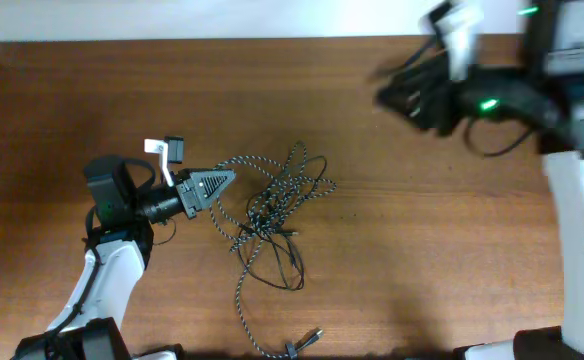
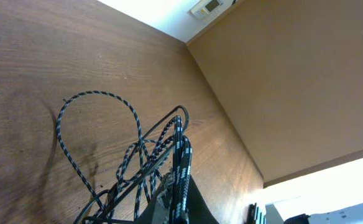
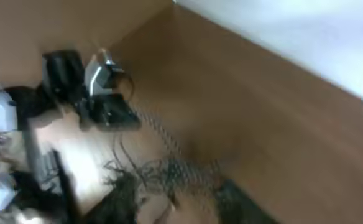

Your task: Untangle cables

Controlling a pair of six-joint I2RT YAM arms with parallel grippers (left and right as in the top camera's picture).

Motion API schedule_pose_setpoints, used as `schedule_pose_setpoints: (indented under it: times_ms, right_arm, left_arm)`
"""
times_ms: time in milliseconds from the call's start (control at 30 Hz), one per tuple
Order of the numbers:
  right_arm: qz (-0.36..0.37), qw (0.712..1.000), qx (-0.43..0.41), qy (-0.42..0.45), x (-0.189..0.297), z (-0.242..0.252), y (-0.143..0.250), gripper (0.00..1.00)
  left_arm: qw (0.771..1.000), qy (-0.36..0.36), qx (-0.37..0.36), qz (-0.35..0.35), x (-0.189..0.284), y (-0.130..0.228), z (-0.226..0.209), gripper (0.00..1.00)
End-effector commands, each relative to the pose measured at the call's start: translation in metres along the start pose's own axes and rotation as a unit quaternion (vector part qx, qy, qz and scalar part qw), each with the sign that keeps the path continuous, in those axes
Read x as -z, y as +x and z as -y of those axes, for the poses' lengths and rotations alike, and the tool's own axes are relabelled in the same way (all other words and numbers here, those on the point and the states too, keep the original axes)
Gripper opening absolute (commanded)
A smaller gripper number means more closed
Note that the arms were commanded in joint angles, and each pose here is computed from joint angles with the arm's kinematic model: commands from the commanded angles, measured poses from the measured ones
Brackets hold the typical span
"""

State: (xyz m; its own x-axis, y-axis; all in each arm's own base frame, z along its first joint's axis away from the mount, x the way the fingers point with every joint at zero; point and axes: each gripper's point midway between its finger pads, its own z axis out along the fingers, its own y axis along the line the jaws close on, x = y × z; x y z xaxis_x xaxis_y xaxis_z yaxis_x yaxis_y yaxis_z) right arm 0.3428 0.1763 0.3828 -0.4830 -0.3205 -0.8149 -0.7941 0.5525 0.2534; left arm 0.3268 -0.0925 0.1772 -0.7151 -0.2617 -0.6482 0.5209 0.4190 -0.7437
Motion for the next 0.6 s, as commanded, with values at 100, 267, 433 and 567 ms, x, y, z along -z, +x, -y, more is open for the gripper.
schedule_pose_setpoints:
  times_ms: [100, 267, 433, 567]
  right_arm:
    - [-0.233, 0.960, 0.143, 0.066, -0.107, -0.004, 0.074, 0.57]
    - [-0.326, 0.934, 0.135, 0.054, -0.184, 0.021, 0.128, 0.63]
    - [-0.346, 0.926, 0.150, 0.019, -0.211, 0.002, 0.146, 0.59]
    - [-0.365, 0.918, 0.152, 0.007, -0.225, 0.003, 0.172, 0.42]
  left_arm:
    - [1.000, 0.006, -0.014, 0.001, 0.002, -0.003, 0.004, 0.04]
    - [1.000, 0.006, -0.014, 0.001, 0.002, -0.003, 0.004, 0.11]
    - [1.000, 0.006, -0.014, 0.001, 0.002, -0.003, 0.004, 0.12]
    - [1.000, 0.006, -0.014, 0.001, 0.002, -0.003, 0.004, 0.13]
